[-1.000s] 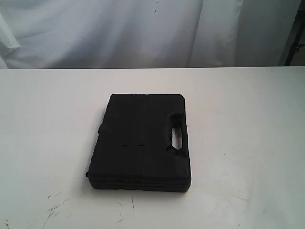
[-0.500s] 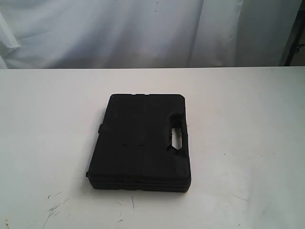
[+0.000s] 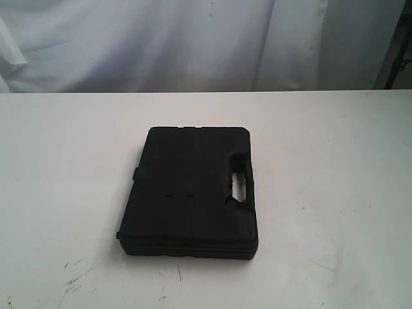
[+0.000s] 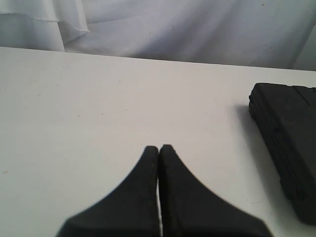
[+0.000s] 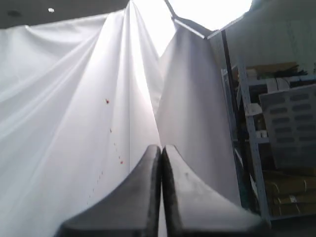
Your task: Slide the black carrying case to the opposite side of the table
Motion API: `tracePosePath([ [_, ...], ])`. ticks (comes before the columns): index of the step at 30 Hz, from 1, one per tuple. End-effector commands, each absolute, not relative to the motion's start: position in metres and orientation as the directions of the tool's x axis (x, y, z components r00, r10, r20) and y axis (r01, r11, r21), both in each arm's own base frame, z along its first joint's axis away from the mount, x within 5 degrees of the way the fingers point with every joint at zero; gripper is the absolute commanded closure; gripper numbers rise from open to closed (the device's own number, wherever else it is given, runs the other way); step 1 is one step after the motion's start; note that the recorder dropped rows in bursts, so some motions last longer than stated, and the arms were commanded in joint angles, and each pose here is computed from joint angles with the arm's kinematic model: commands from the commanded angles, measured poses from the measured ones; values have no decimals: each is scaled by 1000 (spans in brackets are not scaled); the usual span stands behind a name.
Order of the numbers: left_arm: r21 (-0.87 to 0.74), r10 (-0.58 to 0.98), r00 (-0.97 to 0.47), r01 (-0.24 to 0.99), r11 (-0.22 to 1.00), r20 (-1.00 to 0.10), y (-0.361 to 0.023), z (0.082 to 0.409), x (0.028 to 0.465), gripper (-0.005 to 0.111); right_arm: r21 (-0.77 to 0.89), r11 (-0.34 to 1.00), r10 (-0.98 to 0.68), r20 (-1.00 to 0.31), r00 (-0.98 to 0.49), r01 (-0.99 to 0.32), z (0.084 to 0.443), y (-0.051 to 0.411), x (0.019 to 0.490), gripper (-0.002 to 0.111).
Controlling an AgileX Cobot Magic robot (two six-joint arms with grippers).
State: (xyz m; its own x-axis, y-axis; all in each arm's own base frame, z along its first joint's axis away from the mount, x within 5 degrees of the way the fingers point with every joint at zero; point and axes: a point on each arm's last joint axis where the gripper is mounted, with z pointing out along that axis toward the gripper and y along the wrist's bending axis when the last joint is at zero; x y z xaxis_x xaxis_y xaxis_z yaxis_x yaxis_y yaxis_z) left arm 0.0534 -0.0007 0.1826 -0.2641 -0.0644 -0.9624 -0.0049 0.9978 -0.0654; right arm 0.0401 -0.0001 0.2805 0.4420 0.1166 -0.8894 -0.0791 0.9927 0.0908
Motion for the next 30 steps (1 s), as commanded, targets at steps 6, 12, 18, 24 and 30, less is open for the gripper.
tracePosePath([
  [6, -67, -66, -254, -7, 998, -965, -1, 182, 53, 107, 84, 992, 108, -943, 316, -88, 351, 4, 64, 108],
  [12, -67, -66, -254, -7, 998, -965, -1, 182, 53, 107, 84, 992, 87, -996, 24, -92, 368, 9, 107, 108],
  [18, -67, -66, -254, -7, 998, -965, -1, 182, 53, 107, 69, 987, 12, -929, -369, -143, 346, 21, 144, 108],
  [24, -67, -66, -254, -7, 998, -965, -1, 182, 53, 107, 132, 971, -44, -716, -696, -197, 306, 37, 156, 108],
  [30, -67, -66, -254, -7, 998, -965, -1, 182, 53, 107, 137, 968, -85, -606, -791, -209, 294, 40, 154, 108],
])
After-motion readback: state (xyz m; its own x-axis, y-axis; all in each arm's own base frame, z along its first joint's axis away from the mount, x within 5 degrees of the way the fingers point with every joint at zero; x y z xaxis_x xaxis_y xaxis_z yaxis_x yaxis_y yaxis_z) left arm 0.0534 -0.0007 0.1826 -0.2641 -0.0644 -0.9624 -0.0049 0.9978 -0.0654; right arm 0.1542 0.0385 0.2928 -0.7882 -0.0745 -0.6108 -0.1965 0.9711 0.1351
